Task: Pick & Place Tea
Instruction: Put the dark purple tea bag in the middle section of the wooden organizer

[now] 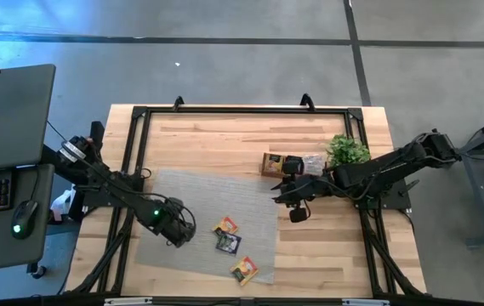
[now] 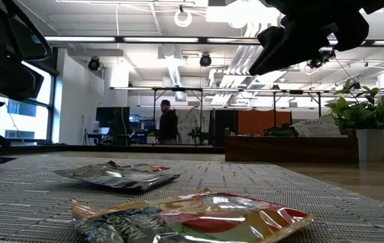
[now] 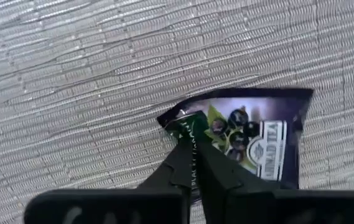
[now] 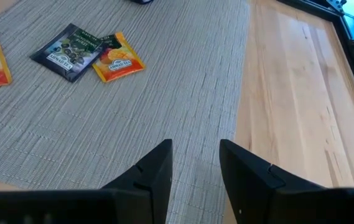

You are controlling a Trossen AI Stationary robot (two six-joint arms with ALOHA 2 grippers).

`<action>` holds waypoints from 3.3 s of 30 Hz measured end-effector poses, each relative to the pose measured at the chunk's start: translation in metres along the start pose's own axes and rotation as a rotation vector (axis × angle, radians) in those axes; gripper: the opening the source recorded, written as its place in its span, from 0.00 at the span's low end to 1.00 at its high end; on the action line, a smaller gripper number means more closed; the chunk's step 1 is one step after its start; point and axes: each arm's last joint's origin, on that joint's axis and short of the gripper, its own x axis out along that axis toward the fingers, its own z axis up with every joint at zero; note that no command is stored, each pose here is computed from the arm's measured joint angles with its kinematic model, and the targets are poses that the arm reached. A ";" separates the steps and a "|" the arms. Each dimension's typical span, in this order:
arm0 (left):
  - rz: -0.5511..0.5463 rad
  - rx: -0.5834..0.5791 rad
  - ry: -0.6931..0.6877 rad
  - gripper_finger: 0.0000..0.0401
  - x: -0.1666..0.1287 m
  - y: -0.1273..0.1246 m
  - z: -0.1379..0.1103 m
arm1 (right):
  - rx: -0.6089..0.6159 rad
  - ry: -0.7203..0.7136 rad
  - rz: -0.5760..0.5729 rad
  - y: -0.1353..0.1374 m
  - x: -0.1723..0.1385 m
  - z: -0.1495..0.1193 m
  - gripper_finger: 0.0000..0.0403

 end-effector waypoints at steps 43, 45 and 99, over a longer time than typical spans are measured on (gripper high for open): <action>0.378 1.176 -1.073 0.00 -0.029 -0.207 0.211 | 0.642 0.176 -0.178 -0.016 -0.093 -0.033 0.32; 0.332 1.176 -1.141 0.01 -0.031 -0.213 0.217 | 0.671 0.205 -0.188 -0.016 -0.109 -0.047 0.32; 0.526 1.055 -1.223 0.40 -0.015 -0.254 0.230 | 0.658 -0.156 -0.204 -0.031 -0.158 -0.080 0.32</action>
